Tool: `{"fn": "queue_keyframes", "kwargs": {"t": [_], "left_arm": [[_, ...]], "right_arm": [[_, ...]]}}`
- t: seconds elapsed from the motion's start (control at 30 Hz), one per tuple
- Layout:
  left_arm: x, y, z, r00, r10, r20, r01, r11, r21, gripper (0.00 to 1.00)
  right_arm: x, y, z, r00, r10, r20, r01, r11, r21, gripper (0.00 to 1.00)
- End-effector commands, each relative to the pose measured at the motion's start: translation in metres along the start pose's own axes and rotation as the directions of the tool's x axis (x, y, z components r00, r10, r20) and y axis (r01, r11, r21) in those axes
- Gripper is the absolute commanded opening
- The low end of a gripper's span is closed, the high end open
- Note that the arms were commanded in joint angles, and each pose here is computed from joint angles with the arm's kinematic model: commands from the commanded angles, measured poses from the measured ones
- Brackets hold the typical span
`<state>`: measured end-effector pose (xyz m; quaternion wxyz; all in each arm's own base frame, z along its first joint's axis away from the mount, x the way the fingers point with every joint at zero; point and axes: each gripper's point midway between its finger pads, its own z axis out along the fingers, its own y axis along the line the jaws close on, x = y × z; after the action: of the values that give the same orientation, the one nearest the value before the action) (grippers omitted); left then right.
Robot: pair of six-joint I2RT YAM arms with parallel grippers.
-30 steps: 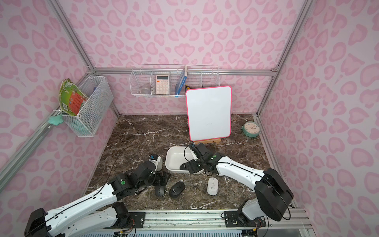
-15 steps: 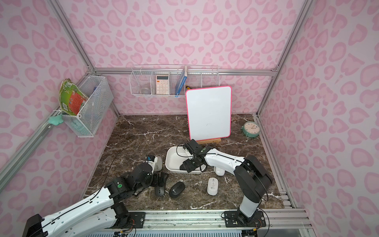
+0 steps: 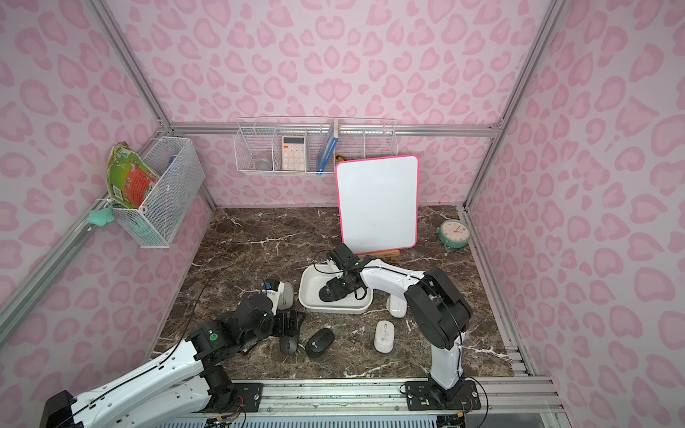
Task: Take out the mouse from the storage box
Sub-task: Pick up the mouse from the storage box.
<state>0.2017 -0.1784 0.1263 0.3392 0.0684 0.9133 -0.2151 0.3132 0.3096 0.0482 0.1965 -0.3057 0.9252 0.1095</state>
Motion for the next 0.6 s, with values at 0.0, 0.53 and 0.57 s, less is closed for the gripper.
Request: {"fn": "queue_keyframes", "kwargs": {"t": [0.0, 0.53, 0.57], "left_arm": [[-0.001, 0.000, 0.000, 1.000, -0.007, 0.003, 0.007, 1.000, 0.000, 0.97], [-0.008, 0.001, -0.002, 1.000, -0.012, 0.028, 0.013, 1.000, -0.014, 0.98], [-0.008, 0.001, -0.002, 1.000, -0.011, 0.028, 0.012, 1.000, -0.015, 0.98]], "right_arm": [[-0.004, -0.012, -0.002, 1.000, 0.004, 0.003, -0.004, 0.998, 0.067, 0.77], [-0.017, 0.028, -0.020, 0.967, -0.247, 0.063, 0.248, 0.969, 0.004, 0.87], [-0.017, 0.028, -0.019, 0.963, -0.263, 0.064, 0.263, 0.965, 0.008, 0.87]]}}
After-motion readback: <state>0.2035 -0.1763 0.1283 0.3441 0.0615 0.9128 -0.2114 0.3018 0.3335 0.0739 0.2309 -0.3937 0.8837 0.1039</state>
